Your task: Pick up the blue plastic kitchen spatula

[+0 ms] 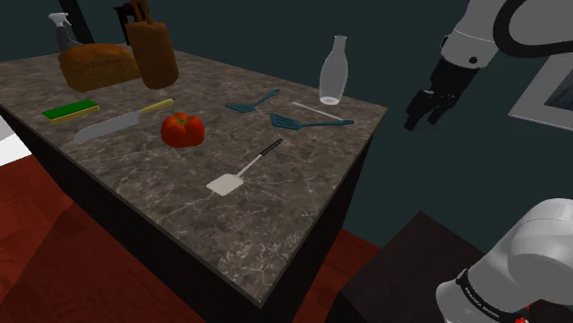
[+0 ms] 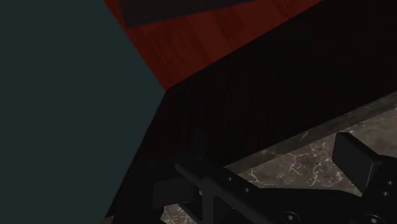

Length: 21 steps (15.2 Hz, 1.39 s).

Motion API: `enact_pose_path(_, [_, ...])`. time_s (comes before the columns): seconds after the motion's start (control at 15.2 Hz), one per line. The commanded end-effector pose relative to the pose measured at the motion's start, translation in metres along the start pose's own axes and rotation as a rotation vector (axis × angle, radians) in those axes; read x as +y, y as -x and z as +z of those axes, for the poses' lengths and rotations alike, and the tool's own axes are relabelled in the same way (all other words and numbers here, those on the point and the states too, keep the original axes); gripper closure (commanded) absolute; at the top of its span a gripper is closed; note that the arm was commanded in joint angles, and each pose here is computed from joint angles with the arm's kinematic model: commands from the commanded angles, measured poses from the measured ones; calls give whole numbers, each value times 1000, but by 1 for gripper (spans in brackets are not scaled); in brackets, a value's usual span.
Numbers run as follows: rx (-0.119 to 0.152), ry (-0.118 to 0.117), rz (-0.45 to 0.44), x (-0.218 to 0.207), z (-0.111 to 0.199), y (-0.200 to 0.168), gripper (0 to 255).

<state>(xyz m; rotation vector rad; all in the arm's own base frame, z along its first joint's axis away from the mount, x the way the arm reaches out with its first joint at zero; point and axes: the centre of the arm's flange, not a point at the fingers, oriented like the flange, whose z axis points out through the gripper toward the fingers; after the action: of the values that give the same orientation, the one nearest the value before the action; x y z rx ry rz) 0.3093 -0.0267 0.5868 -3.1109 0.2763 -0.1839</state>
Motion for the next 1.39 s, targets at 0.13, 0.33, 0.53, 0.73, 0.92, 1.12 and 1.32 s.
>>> enact_pose_path(0.13, [-6,-11,-90,7,9,-25,0])
enact_pose_path(0.33, [-14,-27,-225,12,22,-64,0])
enact_pose_path(0.53, [-23,-43,-360,12,36,-103,0])
enact_pose_path(0.73, [-31,-59,-496,7,50,-142,0])
enact_pose_path(0.92, [-40,-75,-631,-4,64,-179,0])
enact_pose_path(1.12, [-48,-91,-766,-20,78,-215,0])
enact_pose_path(1.32, [-57,-107,-901,-41,93,-248,0])
